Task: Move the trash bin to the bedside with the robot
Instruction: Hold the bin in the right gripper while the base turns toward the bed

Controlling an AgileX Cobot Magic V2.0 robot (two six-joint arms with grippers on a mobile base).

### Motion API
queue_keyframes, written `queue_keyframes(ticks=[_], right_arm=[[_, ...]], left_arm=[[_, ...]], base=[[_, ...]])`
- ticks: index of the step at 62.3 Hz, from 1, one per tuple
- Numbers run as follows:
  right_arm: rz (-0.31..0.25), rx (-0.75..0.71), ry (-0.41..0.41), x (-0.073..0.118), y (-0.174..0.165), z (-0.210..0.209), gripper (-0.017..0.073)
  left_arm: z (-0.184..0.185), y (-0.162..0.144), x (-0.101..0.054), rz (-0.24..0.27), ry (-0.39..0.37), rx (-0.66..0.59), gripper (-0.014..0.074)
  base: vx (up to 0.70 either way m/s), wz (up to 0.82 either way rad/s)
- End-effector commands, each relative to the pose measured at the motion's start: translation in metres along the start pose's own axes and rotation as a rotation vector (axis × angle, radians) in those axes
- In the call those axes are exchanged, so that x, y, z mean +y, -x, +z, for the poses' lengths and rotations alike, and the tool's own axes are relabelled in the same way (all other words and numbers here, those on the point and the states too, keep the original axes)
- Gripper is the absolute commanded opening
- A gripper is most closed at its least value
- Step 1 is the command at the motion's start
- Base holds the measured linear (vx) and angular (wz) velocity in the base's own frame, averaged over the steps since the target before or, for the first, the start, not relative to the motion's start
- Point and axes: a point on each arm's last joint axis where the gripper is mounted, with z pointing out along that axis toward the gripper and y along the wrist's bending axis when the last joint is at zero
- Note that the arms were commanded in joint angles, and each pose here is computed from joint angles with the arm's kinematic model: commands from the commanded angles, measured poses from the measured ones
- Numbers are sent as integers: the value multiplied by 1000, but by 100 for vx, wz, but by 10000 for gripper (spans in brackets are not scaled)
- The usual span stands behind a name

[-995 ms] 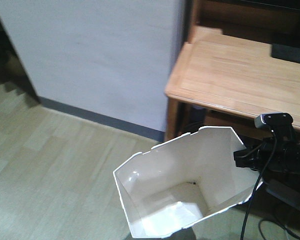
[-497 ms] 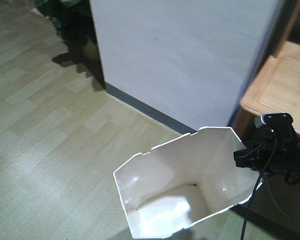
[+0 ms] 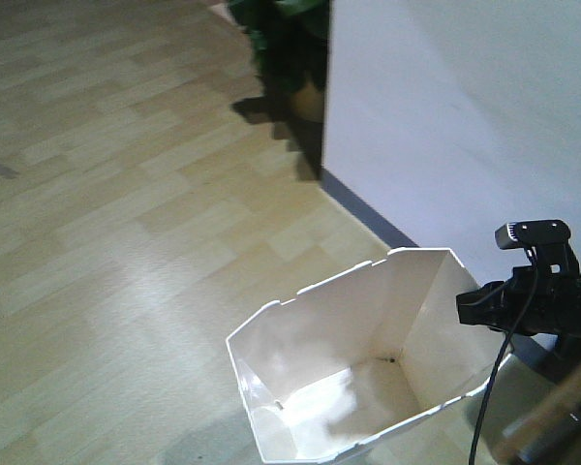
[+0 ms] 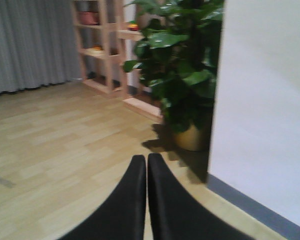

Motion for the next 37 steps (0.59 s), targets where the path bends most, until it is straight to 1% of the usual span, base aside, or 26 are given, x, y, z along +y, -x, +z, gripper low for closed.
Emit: queue_keyframes(ticks=[1,26,37], right_arm=[[90,-198,161,17,27,-13,-6],[90,-198,161,17,27,-13,-6],[90,-198,161,17,27,-13,-6]], left_arm=[[1,-2,0,-12,-11,-59,-6],[1,-2,0,-12,-11,-59,-6],[1,-2,0,-12,-11,-59,-6]], base=[[19,72],[21,80],[23,62]])
